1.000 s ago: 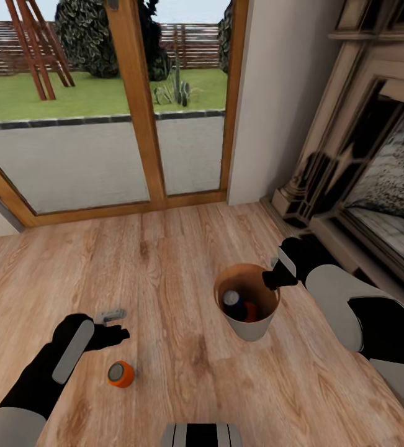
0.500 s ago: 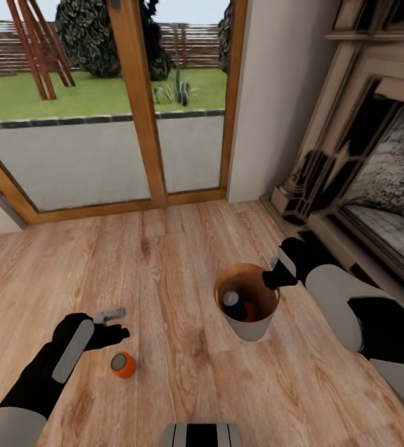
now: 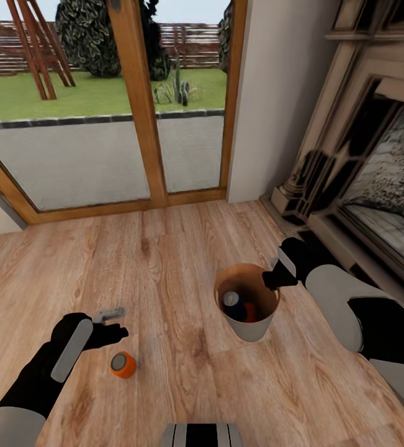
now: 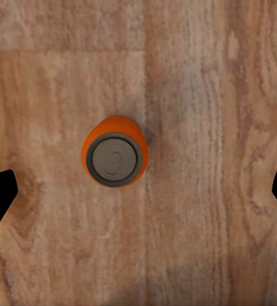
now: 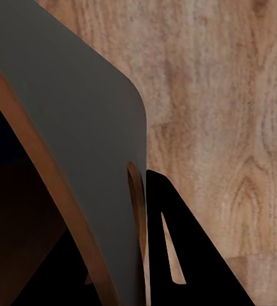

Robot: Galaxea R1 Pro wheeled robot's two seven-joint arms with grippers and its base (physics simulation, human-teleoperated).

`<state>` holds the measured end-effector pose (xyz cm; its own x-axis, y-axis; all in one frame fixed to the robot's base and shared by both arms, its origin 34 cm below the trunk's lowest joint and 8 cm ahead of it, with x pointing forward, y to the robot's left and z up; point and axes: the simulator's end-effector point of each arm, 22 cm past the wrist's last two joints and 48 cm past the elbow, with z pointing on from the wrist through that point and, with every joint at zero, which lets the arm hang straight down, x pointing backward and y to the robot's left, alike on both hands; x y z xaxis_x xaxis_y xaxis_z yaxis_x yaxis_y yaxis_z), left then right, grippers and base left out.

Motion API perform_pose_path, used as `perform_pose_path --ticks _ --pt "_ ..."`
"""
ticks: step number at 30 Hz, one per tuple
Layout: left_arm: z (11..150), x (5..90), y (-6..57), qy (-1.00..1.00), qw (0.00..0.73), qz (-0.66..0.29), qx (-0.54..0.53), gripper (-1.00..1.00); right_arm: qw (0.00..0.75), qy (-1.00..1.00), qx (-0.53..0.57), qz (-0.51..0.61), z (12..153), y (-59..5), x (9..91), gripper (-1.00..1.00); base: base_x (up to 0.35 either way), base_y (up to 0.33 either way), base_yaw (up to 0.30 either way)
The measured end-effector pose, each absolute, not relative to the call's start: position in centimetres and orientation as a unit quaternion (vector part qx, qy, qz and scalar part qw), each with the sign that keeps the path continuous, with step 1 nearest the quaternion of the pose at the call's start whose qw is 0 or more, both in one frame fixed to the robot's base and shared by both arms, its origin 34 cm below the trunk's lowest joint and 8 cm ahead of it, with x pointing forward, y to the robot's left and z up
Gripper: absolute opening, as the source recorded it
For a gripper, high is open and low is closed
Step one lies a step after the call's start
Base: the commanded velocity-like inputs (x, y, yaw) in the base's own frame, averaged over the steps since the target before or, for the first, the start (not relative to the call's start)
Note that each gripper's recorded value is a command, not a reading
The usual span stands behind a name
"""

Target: Put the three can of soda from the living room inside the tash can in the kitchen.

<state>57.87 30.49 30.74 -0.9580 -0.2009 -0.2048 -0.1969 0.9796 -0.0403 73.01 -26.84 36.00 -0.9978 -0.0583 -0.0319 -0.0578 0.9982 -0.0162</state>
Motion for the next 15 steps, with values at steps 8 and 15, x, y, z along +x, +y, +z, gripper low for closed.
perform_pose_path --ticks 8,15 --pt "31.1 58.2 31.6 0.987 0.109 -0.008 -0.115 1.0 0.016 0.999 -0.03 -0.009 36.0 -26.9 73.0 -1.0 0.0 0.0 0.0" --pt "31.4 58.4 32.9 0.983 0.115 -0.012 -0.14 1.0 0.016 0.999 -0.031 -0.008 36.0 -26.7 73.0 -1.0 0.0 0.0 0.0"
